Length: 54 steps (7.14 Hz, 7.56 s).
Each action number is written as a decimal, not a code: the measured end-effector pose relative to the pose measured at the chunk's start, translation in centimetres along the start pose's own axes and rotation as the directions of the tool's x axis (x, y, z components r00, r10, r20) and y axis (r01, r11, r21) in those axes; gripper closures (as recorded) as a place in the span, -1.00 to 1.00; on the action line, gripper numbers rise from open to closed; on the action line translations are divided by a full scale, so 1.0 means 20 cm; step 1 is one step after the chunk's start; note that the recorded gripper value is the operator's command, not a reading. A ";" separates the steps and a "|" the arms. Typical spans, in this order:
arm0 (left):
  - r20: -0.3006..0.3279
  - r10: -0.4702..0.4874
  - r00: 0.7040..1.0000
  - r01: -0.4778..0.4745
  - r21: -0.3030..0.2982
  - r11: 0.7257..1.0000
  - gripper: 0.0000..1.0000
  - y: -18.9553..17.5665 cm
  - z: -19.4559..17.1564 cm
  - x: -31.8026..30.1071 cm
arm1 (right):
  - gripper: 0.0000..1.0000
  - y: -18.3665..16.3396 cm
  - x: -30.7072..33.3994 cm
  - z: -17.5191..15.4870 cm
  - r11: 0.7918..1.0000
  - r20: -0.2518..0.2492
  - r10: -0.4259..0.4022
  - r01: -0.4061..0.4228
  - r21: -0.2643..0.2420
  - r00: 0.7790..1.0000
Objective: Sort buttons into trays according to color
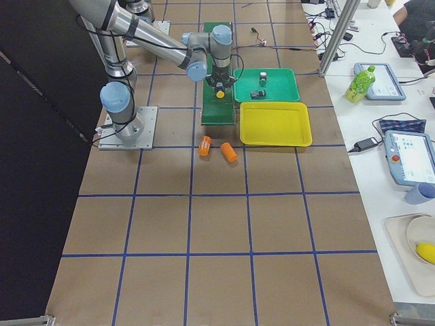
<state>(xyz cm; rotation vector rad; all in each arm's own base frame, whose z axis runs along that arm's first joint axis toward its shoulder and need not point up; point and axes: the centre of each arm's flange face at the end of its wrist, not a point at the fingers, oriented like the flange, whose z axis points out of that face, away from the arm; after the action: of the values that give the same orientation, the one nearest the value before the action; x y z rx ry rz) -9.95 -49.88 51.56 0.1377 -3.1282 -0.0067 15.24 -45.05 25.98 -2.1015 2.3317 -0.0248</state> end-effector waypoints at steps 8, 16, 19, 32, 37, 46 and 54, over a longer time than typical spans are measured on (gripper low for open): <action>-0.003 0.000 1.000 0.000 0.003 1.000 -1.00 0.00 -0.01 0.00 | -1.00 0.47 0.81 0.10 0.997 -0.054 0.073 -0.072 0.006 0.996; 0.002 -0.001 1.000 0.001 0.008 1.000 -1.00 0.00 -0.02 0.00 | -1.00 0.13 0.31 -0.31 0.752 0.047 0.659 -0.657 -0.052 0.751; 0.003 -0.001 1.000 0.001 0.006 1.000 -1.00 0.00 -0.02 0.00 | -1.00 -0.04 0.10 -0.26 0.498 0.040 0.867 -0.863 -0.091 0.496; 0.001 -0.001 1.000 0.001 0.008 1.000 -1.00 0.00 -0.02 0.00 | 0.74 -0.15 0.17 -0.13 0.385 -0.022 0.921 -0.919 -0.083 0.388; 0.000 -0.001 1.000 0.001 0.009 1.000 -1.00 -0.01 -0.02 0.00 | 0.32 0.63 0.85 -0.08 0.342 -0.010 0.939 -0.935 -0.099 0.345; 0.000 -0.001 1.000 0.001 0.010 1.000 -1.00 -0.01 -0.02 0.00 | -1.00 0.50 0.72 -0.53 0.320 -0.025 0.946 -0.942 -0.102 0.324; 0.000 -0.002 1.000 0.002 0.015 1.000 -1.00 -0.01 -0.04 0.00 | -1.00 -0.11 -0.10 -1.23 0.134 -0.028 0.990 -0.989 -0.069 0.137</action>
<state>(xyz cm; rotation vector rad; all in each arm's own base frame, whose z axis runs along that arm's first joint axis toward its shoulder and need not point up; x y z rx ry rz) -9.90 -50.07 52.29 0.1412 -3.1282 0.0176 17.38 -43.15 50.49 -0.0516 3.1571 0.0919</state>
